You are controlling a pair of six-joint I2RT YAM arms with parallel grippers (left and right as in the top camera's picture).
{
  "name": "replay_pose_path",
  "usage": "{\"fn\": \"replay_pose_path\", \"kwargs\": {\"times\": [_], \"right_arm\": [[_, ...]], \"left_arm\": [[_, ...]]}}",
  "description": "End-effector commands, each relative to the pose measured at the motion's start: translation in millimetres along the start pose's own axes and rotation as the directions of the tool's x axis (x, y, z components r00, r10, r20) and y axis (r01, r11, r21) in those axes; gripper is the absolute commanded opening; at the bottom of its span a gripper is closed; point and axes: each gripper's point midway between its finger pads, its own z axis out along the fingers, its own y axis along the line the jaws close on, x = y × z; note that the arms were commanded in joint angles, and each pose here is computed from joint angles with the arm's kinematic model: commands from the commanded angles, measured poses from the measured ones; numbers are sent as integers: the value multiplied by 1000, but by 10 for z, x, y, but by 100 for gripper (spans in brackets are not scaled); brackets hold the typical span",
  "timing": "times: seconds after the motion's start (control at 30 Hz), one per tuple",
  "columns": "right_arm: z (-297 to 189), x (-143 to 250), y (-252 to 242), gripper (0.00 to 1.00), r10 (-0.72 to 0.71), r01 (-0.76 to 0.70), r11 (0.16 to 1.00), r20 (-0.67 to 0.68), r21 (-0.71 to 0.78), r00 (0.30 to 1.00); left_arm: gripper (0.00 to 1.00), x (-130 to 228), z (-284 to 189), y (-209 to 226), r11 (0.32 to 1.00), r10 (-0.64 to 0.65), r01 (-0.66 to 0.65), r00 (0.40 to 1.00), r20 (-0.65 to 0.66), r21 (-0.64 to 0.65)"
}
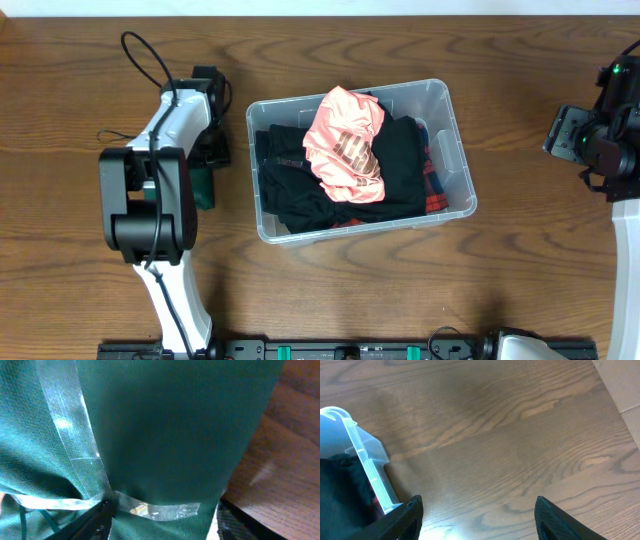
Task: Pack container
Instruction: 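Grasp the green taped bag with the left gripper and lift it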
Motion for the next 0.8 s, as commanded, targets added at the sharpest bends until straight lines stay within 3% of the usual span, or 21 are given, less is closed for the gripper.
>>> {"fn": "replay_pose_path", "kwargs": {"times": [0.0, 0.17, 0.2, 0.27, 0.37, 0.6, 0.77], "right_arm": [[5, -7, -37, 69, -5, 5, 1000, 2, 17, 1000], [5, -7, -37, 70, -5, 5, 1000, 2, 17, 1000], [5, -7, -37, 70, -5, 5, 1000, 2, 17, 1000], [5, -5, -37, 69, -5, 5, 1000, 1, 17, 1000], [5, -5, -37, 70, -5, 5, 1000, 1, 17, 1000], [5, -5, -37, 70, -5, 5, 1000, 1, 17, 1000], [5, -4, -38, 69, -5, 5, 1000, 1, 17, 1000]], "left_arm": [[69, 69, 125, -78, 1000, 10, -9, 999, -49, 28], [68, 100, 137, -64, 1000, 14, -13, 998, -58, 20], [63, 111, 147, -51, 1000, 15, -14, 998, -60, 12], [33, 137, 171, -15, 1000, 17, -18, 998, -64, -10], [7, 152, 193, 70, 998, 22, -26, 998, -62, -60], [6, 88, -92, 215, 995, 26, -28, 999, -26, -98], [6, -53, -914, 344, 999, -22, 27, 982, 185, -26]]}}
